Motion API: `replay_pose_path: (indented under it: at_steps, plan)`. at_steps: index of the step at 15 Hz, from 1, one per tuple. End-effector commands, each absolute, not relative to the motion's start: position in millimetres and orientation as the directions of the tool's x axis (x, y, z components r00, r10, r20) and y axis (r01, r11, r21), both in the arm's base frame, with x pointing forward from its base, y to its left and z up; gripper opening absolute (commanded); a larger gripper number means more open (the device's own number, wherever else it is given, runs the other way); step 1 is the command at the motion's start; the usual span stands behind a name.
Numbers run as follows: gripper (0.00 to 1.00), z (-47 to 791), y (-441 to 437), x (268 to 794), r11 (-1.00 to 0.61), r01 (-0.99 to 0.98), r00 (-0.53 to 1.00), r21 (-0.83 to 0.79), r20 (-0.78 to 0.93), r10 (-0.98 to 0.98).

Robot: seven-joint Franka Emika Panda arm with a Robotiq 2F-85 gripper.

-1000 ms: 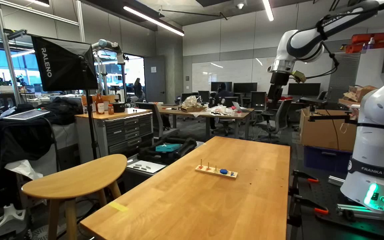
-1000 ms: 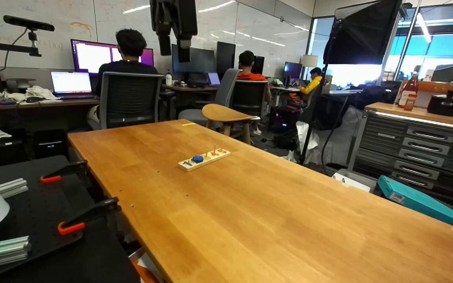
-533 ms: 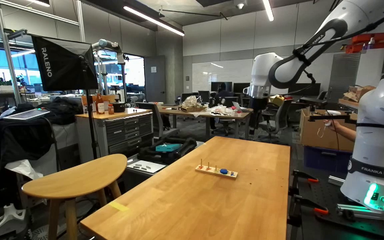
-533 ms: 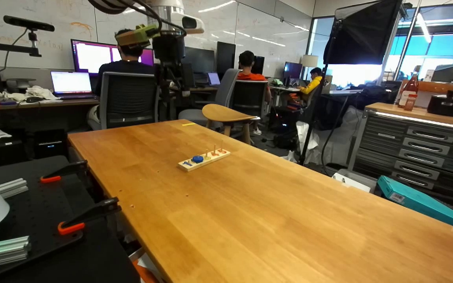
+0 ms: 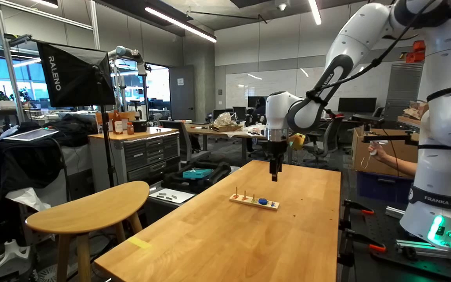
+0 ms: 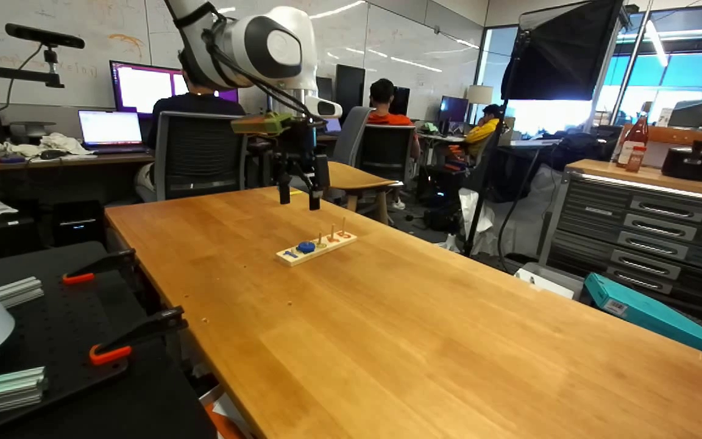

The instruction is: Take the blue object from the dowel and place it on the table

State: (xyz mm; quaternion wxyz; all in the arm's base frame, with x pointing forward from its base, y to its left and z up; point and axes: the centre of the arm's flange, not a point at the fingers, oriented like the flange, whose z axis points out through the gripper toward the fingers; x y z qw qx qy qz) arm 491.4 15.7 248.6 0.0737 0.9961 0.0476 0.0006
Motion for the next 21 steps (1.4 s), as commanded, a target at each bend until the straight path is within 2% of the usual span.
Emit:
replay_pose_path:
  at_steps: [1,14,15,16,21]
  plan:
    - [1.00,211.3,18.4,538.1,-0.983,0.102,0.995,0.152,-0.019,0.100]
    - [1.00,149.4,38.4,547.0,-0.991,0.106,0.994,0.084,0.007,0.107]
    - [0.83,147.8,39.6,547.0,-0.991,0.108,0.994,0.083,0.010,0.109]
    - [0.72,147.0,40.5,547.4,-0.991,0.109,0.994,0.081,0.014,0.111]
    - [0.33,142.5,38.6,550.0,-0.992,0.106,0.994,0.073,0.021,0.108]
